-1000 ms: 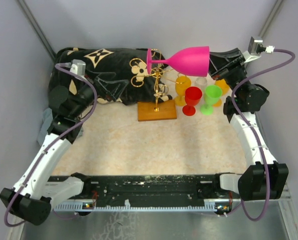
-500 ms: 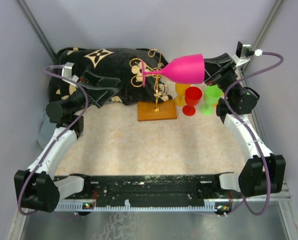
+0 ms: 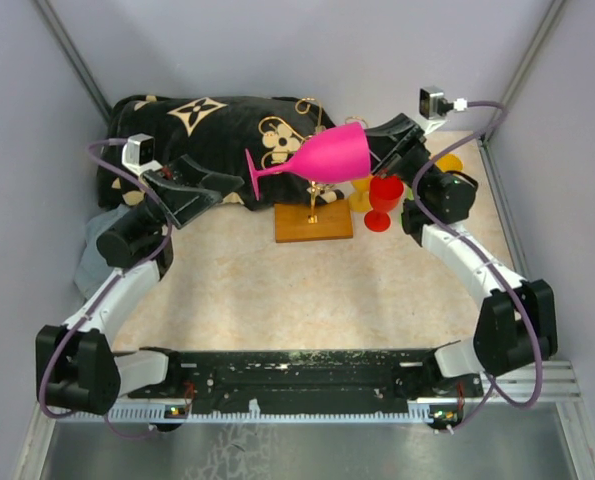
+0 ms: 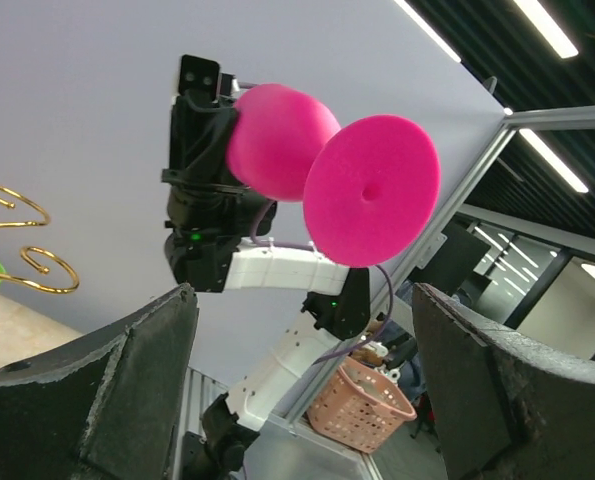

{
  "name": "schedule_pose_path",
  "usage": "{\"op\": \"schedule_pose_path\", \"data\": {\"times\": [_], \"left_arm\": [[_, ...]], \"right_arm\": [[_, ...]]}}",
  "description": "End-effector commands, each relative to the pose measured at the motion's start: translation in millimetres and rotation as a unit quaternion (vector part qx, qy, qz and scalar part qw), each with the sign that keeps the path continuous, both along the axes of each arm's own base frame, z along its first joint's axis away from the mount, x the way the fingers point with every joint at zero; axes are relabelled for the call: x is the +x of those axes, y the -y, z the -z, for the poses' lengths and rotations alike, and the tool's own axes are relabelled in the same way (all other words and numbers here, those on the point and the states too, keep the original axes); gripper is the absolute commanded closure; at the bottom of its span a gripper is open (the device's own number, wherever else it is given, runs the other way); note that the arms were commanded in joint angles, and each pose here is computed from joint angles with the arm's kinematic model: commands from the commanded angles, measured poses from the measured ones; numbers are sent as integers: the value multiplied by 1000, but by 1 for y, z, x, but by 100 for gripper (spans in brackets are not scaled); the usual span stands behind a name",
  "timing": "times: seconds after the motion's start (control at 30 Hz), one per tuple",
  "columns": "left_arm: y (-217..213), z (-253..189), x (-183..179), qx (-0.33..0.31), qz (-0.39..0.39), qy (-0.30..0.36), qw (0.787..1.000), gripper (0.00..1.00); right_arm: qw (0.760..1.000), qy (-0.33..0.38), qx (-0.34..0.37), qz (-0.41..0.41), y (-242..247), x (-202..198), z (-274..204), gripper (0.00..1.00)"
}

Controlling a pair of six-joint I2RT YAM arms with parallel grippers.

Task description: Place the wine glass upside down on the wine glass rack

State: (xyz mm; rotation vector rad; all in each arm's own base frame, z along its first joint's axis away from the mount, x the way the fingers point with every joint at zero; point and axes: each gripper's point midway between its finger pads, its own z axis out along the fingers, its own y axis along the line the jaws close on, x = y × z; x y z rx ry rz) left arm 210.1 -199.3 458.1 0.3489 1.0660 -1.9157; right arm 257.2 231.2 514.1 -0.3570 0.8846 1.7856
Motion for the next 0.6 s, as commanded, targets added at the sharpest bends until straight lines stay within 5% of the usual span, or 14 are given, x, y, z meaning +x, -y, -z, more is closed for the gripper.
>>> {"op": "schedule_pose_path", "data": {"times": [0.0,0.57], "left_arm": [[-13,-21,-51,-51,28,93,994,9],[-27,-37,-76,-102,42,80,991,22]], "right_arm": [[998,44,44,-30,-4,-16,-23,100],[992,35,68,-97,-54,-13,-27,100]]}}
